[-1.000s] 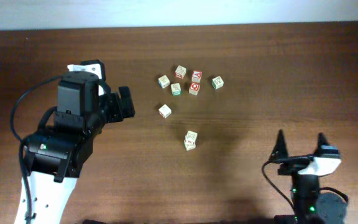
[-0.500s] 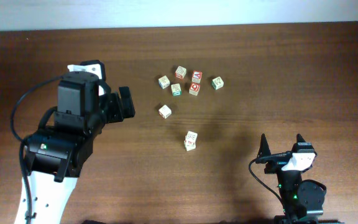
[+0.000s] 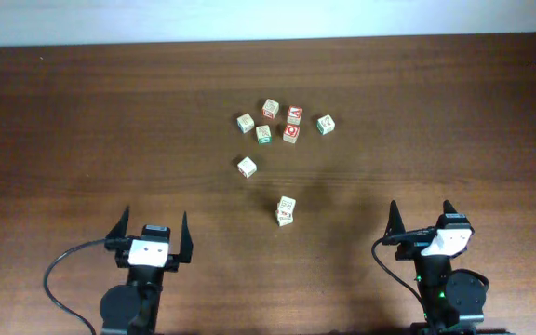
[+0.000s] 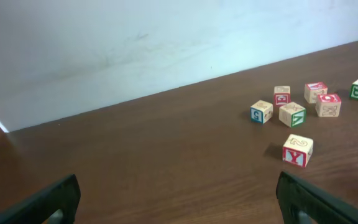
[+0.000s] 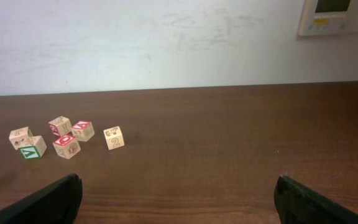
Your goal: Rotate 3 blocks
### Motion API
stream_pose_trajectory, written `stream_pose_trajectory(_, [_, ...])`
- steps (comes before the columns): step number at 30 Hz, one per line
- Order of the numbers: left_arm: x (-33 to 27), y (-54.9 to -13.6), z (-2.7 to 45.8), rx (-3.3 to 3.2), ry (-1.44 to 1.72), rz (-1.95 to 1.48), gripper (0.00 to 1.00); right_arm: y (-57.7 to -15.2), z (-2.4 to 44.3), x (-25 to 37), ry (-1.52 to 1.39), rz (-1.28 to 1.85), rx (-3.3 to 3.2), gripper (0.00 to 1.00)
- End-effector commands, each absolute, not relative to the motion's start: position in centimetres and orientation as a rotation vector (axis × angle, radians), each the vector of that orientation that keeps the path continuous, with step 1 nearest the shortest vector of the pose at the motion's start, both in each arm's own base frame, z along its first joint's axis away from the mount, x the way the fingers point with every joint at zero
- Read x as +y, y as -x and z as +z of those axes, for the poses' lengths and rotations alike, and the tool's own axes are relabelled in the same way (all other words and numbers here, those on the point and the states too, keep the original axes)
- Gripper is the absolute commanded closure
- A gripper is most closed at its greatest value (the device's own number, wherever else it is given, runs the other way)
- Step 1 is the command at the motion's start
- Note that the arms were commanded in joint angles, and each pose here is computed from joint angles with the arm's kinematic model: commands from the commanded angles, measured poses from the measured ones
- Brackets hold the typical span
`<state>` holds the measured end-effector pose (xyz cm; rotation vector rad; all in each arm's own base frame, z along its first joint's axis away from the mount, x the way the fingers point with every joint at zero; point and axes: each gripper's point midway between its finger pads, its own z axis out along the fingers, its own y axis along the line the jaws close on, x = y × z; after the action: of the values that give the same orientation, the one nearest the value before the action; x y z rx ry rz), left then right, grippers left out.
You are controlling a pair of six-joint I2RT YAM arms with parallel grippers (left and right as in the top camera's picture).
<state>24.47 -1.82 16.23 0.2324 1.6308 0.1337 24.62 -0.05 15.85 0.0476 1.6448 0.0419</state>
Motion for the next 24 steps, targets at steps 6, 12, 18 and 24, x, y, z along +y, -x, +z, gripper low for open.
stream_pose_trajectory(6, [-1.87,-24.51,15.78,1.627,-0.256,0.148,0.01,-24.61,15.58,-0.10,-0.052,0.043,1.648,0.01])
stream_pose_trajectory(12, [-1.87,-24.51,15.78,1.627,-0.256,0.148,0.01,-24.61,15.58,-0.10,-0.051,0.043,1.648,0.01])
stream_pose_trajectory(18, [-1.87,-24.51,15.78,1.627,-0.256,0.148,0.01,-24.61,15.58,-0.10,-0.052,0.043,1.648,0.01])
stream_pose_trajectory(24, [-1.87,-24.51,15.78,1.627,-0.256,0.148,0.01,-24.61,15.58,-0.10,-0.051,0.043,1.648,0.01])
